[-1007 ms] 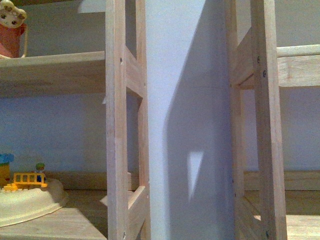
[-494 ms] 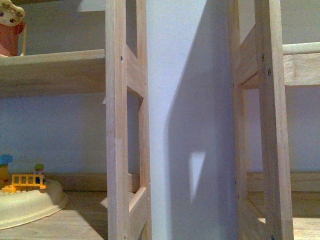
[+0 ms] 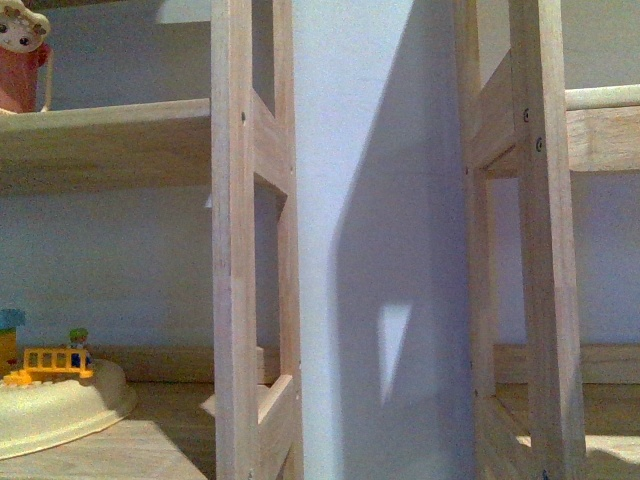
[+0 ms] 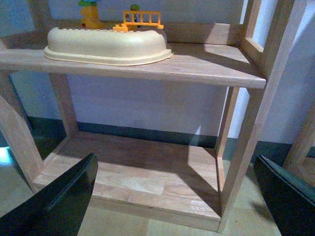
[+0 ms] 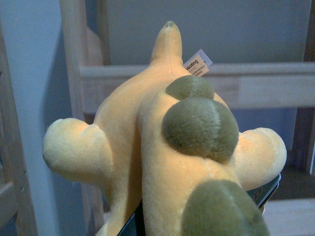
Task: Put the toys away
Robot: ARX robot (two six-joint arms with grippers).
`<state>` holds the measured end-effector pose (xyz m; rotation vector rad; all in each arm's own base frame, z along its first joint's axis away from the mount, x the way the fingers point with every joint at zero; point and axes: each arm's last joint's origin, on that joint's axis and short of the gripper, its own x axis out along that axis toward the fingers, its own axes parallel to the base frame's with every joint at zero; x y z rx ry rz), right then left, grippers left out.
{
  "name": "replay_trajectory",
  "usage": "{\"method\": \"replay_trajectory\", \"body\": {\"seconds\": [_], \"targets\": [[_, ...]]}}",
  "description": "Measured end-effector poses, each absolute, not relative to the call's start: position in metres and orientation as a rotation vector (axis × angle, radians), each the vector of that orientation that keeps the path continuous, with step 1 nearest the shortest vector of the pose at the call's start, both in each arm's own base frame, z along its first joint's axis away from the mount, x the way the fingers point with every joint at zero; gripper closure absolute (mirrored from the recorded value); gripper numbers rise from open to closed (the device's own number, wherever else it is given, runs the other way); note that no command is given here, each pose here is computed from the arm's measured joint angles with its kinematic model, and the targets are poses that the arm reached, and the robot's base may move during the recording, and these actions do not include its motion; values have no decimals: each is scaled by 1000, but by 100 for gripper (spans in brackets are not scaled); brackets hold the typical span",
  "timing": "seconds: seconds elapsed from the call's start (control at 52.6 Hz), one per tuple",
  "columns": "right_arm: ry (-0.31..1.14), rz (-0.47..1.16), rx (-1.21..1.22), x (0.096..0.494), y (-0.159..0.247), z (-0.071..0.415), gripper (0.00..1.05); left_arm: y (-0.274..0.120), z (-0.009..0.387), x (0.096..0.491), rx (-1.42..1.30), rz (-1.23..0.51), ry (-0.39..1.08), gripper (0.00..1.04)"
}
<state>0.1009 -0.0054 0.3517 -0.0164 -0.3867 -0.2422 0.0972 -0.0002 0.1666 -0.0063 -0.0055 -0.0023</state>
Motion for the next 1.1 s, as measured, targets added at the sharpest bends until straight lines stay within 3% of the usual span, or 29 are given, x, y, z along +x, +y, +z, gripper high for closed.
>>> {"method": "replay_trajectory", "body": {"seconds": [0.494, 0.779, 1.103], "targets": [[-568, -279, -15, 110, -54, 449, 97, 0, 167, 97, -7, -2, -6, 6], [-546, -258, 73, 167, -93, 482, 97, 0, 167, 97, -7, -2, -6, 6], [-528, -169, 112, 219, -93, 506, 97, 0, 167, 97, -6, -2, -6, 6]]}}
